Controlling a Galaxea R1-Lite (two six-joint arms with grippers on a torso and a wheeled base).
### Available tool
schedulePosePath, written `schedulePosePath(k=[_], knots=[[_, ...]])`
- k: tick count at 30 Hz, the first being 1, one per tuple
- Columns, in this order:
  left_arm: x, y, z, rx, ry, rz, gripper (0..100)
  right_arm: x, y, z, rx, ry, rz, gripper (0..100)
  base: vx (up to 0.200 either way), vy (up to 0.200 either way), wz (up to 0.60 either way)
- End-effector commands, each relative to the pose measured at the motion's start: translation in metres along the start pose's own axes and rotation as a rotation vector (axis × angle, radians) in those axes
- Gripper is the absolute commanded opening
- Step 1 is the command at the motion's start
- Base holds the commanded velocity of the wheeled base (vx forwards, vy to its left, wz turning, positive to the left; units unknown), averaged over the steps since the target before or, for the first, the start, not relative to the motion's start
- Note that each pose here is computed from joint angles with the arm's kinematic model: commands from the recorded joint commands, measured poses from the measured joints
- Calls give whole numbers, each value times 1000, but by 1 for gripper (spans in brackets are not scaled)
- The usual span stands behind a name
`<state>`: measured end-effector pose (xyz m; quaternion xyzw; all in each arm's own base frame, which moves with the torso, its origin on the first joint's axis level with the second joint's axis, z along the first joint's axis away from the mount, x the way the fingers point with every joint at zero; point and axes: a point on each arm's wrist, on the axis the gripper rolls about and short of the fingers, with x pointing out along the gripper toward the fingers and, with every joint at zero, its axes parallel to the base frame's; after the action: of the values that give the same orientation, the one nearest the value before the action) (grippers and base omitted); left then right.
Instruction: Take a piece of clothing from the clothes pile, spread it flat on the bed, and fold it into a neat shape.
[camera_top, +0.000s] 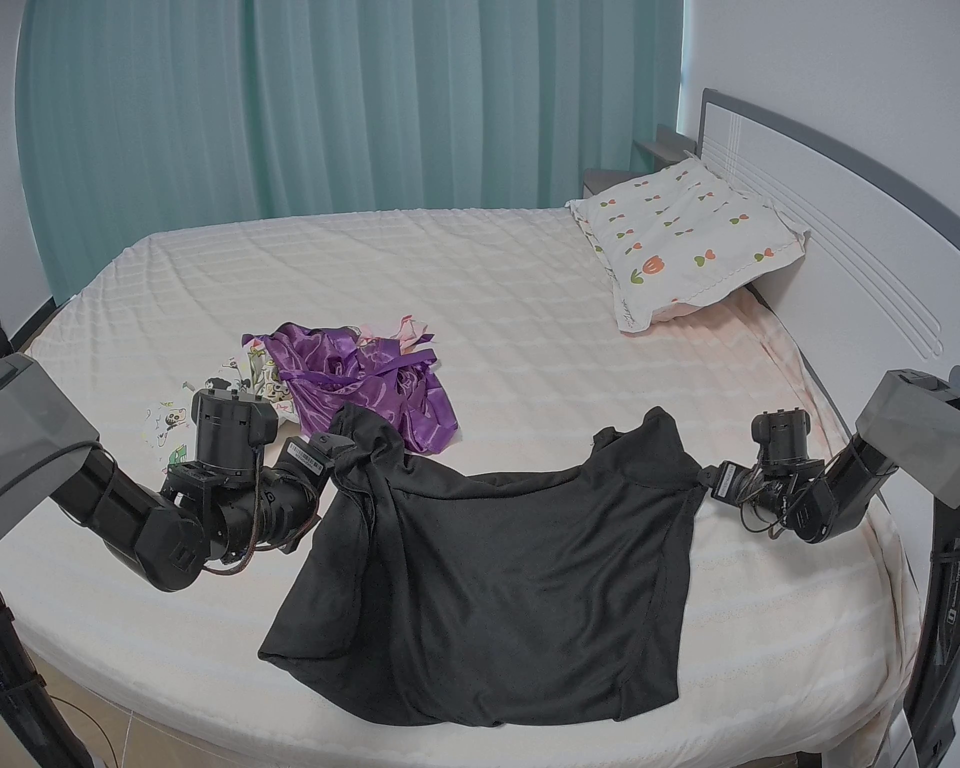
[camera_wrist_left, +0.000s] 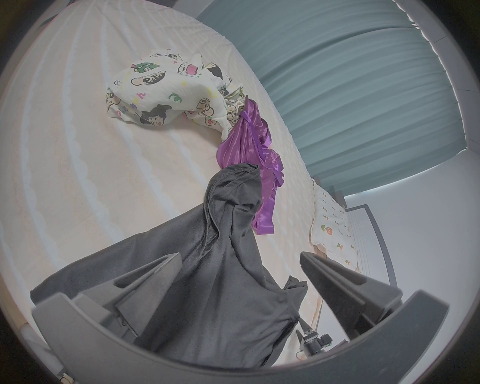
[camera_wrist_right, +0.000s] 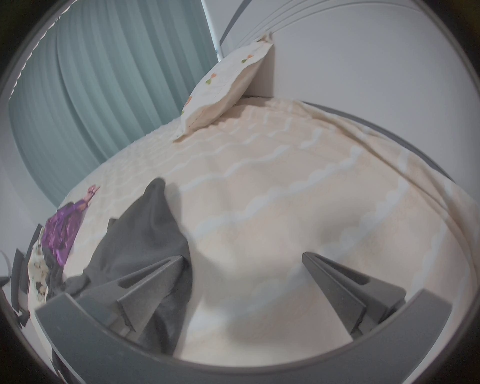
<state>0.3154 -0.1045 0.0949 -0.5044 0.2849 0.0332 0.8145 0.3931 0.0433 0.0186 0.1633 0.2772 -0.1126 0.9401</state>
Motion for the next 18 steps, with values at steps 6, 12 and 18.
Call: schedulePosePath(k=[6, 12, 18], knots=[[1, 1, 0, -1, -1, 4, 100, 3, -24, 33, 109, -65, 4, 100, 0, 0, 0], [0, 2, 0, -2, -1, 9, 100, -35, -12, 26, 148, 19, 149, 100, 0, 0, 0], [0, 3, 0, -2, 2, 11, 100, -71, 10, -14, 14, 129, 203, 100, 0, 0, 0]])
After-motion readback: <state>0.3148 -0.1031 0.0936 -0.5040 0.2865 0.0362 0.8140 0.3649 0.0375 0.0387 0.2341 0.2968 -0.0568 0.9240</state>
